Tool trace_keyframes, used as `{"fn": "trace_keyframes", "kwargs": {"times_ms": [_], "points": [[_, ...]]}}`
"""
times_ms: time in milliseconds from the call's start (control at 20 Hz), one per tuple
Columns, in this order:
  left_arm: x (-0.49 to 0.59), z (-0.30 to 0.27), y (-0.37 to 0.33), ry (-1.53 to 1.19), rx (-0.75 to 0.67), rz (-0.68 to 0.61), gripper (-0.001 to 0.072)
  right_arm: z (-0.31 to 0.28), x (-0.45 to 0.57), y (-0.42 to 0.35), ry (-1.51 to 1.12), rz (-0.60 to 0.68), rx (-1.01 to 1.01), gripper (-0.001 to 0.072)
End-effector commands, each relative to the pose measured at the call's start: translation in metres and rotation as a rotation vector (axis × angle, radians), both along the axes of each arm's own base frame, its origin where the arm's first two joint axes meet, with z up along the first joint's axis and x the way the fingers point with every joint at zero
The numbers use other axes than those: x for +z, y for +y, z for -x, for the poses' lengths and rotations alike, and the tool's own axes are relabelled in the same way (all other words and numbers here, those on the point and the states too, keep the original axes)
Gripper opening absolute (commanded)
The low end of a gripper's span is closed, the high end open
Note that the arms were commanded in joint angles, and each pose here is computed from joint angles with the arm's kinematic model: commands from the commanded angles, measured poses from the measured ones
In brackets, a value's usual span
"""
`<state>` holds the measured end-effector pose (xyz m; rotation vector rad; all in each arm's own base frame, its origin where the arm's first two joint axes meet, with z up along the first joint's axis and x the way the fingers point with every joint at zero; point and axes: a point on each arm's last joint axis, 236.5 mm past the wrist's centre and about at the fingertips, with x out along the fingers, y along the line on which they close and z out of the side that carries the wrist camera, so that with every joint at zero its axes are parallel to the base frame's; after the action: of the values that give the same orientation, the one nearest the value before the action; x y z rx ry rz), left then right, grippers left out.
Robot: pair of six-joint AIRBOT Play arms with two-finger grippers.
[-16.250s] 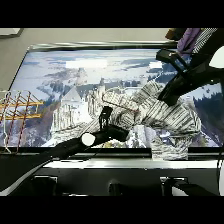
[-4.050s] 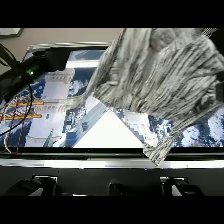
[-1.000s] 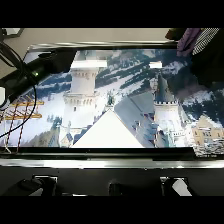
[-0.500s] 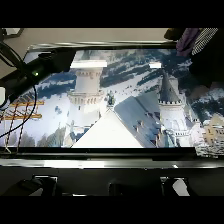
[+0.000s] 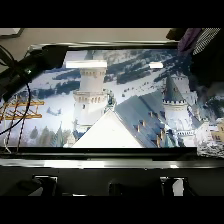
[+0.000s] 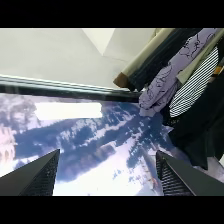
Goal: Fold the clothes and pants, and hang the long-sleeved shirts on hangers.
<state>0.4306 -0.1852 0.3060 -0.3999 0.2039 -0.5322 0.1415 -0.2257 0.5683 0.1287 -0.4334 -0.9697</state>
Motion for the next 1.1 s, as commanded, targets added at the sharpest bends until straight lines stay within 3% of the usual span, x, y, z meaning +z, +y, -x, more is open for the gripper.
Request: {"fn": "trace_keyframes", "kwargs": {"times_ms": [0, 150, 300, 450, 650, 900, 1000, 1050], "points": [[-0.012, 0.000, 0.010, 0.011, 0.004, -0.095, 0.0676, -0.094, 0.012, 0.078, 0.001, 0.093, 0.536, 0.0687], [-0.029, 0.005, 0.024, 0.071, -0.008, -0.152, 0.0676, -0.164, -0.044, 0.122, 0.221, 0.079, 0.913, 0.0686], [-0.058, 0.018, 0.033, 0.171, -0.051, -0.245, 0.0676, -0.214, -0.138, 0.136, 0.531, -0.071, 1.050, 0.0685], [-0.093, 0.035, 0.042, 0.291, -0.091, -0.372, 0.0676, -0.249, -0.237, 0.199, 0.897, -0.157, 1.203, 0.0685], [-0.144, 0.066, 0.069, 0.491, -0.106, -0.557, 0.0676, -0.244, -0.361, 0.257, 1.382, -0.125, 1.169, 0.0665], [-0.175, 0.090, 0.097, 0.536, -0.049, -0.603, 0.0676, -0.191, -0.481, 0.304, 1.660, -0.343, 1.313, 0.0663], [-0.195, 0.102, 0.105, 0.574, -0.038, -0.599, 0.0672, -0.182, -0.505, 0.306, 1.691, -0.386, 1.320, 0.0581], [-0.202, 0.106, 0.107, 0.583, -0.033, -0.597, 0.0627, -0.181, -0.512, 0.306, 1.693, -0.393, 1.317, 0.0482]]}}
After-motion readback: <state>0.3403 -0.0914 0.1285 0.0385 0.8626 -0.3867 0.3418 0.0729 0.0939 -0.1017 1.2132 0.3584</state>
